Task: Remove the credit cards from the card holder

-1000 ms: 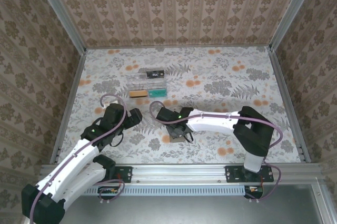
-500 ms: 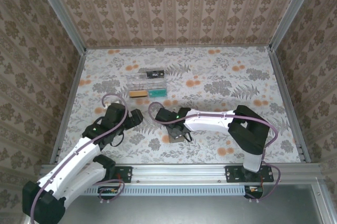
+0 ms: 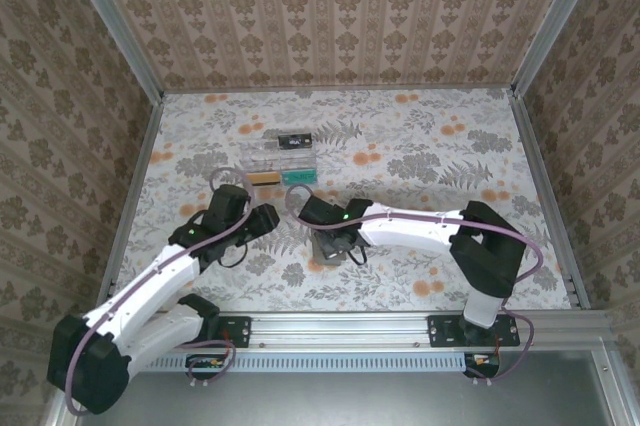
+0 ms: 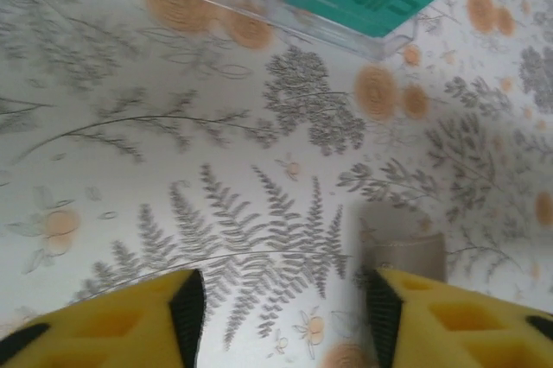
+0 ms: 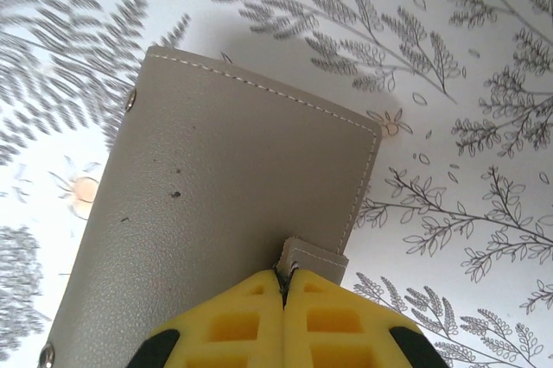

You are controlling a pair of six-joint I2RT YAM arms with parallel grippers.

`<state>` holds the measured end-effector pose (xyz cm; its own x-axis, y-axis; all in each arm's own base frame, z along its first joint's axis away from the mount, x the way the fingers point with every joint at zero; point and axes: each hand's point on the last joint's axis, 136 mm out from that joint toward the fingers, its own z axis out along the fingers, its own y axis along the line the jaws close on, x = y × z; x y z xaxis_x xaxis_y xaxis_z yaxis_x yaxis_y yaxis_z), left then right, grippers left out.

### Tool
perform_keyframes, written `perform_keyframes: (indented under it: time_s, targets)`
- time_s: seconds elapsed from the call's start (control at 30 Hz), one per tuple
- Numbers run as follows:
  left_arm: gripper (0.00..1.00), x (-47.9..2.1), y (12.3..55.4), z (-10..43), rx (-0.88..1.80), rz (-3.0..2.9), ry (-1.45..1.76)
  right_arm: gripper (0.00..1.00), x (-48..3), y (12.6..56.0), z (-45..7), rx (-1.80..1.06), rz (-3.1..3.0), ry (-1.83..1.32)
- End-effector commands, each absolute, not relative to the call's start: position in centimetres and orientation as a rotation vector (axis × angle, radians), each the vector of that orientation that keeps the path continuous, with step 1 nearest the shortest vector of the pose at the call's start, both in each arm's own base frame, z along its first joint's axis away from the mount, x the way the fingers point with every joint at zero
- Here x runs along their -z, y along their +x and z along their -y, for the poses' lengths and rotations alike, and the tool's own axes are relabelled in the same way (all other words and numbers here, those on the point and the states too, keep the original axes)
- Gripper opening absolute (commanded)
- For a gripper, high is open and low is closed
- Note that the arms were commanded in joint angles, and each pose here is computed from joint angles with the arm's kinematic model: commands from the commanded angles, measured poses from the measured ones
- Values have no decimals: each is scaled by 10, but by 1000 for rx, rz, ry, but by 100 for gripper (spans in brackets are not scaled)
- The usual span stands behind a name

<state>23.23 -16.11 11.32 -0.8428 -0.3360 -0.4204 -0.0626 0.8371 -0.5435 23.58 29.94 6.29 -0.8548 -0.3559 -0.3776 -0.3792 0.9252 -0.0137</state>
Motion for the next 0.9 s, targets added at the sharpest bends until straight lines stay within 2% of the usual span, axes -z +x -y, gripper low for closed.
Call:
perform_keyframes:
  time_s: [0.0,0.1,0.37,0.57,0.87]
  targets:
    - [23,-132,241,202,967,-2476,-241,0,-73,240,-305,-181,-2675,-512]
    - [0,-128,243,225,1084,-2508,-218,0,-67,242,-306,-179,-2681,-505]
    - [0,-101,241,262,1188,-2655,-156,0,-53,256,-324,-224,-2673,-482]
    - [0,-59,229,270,1123,-2849,-142,0,-51,258,-328,-262,-2671,-457]
    - [0,-5,209,250,894,-3053,-186,0,-68,261,-314,-431,-2641,-309]
